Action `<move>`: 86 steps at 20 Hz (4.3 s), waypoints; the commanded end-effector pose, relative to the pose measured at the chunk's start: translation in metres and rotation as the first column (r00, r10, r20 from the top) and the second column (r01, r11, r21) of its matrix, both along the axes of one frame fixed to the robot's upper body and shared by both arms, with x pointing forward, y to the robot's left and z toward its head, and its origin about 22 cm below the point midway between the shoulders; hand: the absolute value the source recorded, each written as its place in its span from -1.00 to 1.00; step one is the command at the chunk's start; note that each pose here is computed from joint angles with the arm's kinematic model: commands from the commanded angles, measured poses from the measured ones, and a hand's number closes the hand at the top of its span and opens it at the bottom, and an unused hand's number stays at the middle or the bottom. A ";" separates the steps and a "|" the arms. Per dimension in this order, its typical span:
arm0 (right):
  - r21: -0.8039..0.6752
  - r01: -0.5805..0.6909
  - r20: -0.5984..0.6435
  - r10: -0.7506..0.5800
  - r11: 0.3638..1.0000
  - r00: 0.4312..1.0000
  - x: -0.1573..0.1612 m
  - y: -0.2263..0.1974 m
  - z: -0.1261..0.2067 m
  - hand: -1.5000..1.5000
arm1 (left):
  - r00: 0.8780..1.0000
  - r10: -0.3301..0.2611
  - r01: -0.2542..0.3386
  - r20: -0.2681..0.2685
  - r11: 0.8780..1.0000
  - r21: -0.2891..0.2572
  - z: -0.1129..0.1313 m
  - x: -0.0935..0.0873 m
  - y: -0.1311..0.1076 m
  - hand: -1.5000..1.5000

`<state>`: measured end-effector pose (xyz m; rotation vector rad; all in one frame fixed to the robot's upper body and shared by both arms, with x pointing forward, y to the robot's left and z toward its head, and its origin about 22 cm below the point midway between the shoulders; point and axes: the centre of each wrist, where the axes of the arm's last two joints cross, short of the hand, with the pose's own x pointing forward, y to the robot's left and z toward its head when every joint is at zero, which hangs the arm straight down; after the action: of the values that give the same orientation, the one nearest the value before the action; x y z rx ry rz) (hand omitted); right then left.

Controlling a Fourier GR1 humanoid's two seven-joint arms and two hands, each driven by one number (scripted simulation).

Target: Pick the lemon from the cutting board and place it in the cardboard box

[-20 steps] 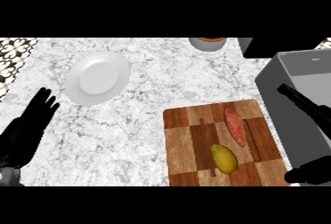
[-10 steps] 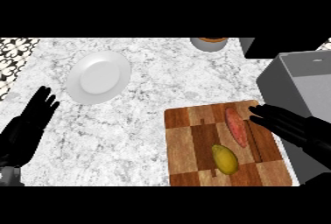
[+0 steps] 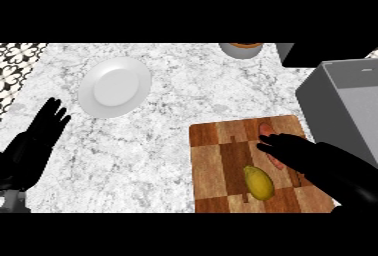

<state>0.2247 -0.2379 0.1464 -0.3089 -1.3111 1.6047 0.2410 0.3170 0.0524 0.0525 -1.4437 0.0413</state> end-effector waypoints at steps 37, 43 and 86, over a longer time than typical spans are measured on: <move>-0.186 0.004 -0.010 -0.006 0.983 1.000 0.001 0.035 -0.071 -1.00 | 1.000 -0.001 0.001 -0.017 1.000 0.009 0.002 -0.001 -0.015 0.00; -0.218 0.015 -0.007 -0.017 0.976 1.000 -0.002 0.065 -0.063 -1.00 | 1.000 0.004 -0.004 0.000 1.000 -0.004 0.005 0.000 -0.015 0.00; -0.190 0.701 0.027 -0.710 0.687 0.704 0.080 -0.008 -0.128 1.00 | 1.000 0.007 -0.007 0.010 1.000 -0.001 0.005 0.007 0.004 0.00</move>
<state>0.2914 -0.2176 0.0242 -0.6755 -1.0107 1.3799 0.2498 0.3189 0.0544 0.0554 -1.4513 0.0487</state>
